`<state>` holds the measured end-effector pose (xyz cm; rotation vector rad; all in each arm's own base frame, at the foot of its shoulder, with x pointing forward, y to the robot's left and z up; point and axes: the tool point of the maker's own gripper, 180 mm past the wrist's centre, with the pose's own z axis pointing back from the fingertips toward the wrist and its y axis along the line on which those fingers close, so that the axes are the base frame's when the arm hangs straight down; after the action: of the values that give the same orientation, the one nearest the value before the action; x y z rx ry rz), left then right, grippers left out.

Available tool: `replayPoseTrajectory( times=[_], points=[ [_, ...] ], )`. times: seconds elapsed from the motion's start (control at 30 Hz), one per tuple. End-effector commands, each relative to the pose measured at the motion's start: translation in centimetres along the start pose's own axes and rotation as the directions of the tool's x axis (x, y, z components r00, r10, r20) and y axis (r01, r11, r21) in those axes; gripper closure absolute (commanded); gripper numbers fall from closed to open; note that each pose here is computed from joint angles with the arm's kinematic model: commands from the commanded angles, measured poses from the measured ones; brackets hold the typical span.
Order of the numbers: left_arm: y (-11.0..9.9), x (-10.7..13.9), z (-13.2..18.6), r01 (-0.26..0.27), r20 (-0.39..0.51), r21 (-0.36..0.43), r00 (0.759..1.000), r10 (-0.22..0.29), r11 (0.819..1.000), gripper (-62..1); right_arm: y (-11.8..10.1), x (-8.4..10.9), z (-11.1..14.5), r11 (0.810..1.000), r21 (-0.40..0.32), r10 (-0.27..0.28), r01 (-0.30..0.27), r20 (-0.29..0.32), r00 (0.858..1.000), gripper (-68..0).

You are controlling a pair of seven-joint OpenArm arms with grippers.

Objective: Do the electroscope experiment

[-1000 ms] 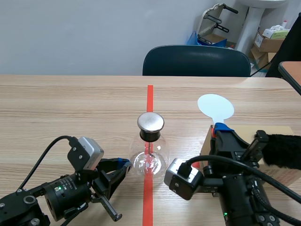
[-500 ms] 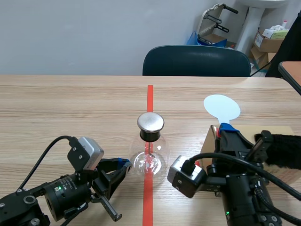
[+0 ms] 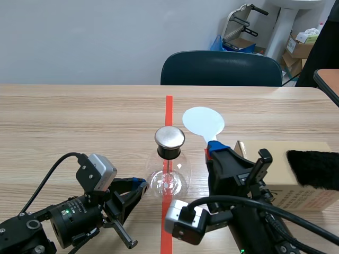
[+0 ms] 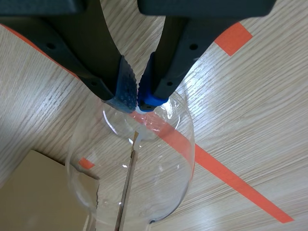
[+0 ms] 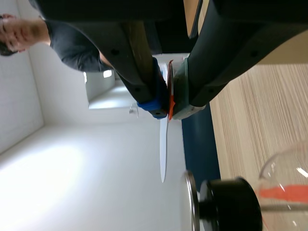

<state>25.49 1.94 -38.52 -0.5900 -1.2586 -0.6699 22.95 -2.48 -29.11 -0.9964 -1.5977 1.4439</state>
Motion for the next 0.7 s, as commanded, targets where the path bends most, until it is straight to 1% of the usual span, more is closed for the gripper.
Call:
replayPoseTrajectory(
  times=[0.0, 0.17, 0.37, 0.5, 0.67],
  points=[
    [-0.4, 1.3, -0.6, -0.015, 0.049, -0.009, 0.999, 0.015, 1.000, -5.9, -1.4, 0.2, -0.6, 0.999, -0.050, 0.011, -0.010, 0.022, 1.000, -2.0],
    [-0.4, 1.3, -0.6, -0.015, 0.049, -0.009, 0.999, 0.015, 1.000, -5.9, -1.4, 1.9, -0.5, 0.999, -0.050, 0.016, -0.010, 0.116, 0.993, -2.0],
    [-0.4, 1.3, -0.6, -0.015, 0.049, -0.009, 0.999, 0.015, 1.000, -5.9, -1.3, 3.2, -0.3, 0.999, -0.050, 0.019, -0.010, 0.190, 0.982, -2.0],
    [-0.4, 1.3, -0.6, -0.015, 0.049, -0.009, 0.999, 0.015, 1.000, -5.9, -1.3, 3.6, -0.2, 0.999, -0.050, 0.020, -0.010, 0.211, 0.977, -2.0],
    [-0.4, 1.3, -0.6, -0.015, 0.049, -0.009, 0.999, 0.015, 1.000, -5.9, -1.3, 3.6, -0.2, 0.999, -0.050, 0.020, -0.010, 0.211, 0.977, -2.0]
  ],
)
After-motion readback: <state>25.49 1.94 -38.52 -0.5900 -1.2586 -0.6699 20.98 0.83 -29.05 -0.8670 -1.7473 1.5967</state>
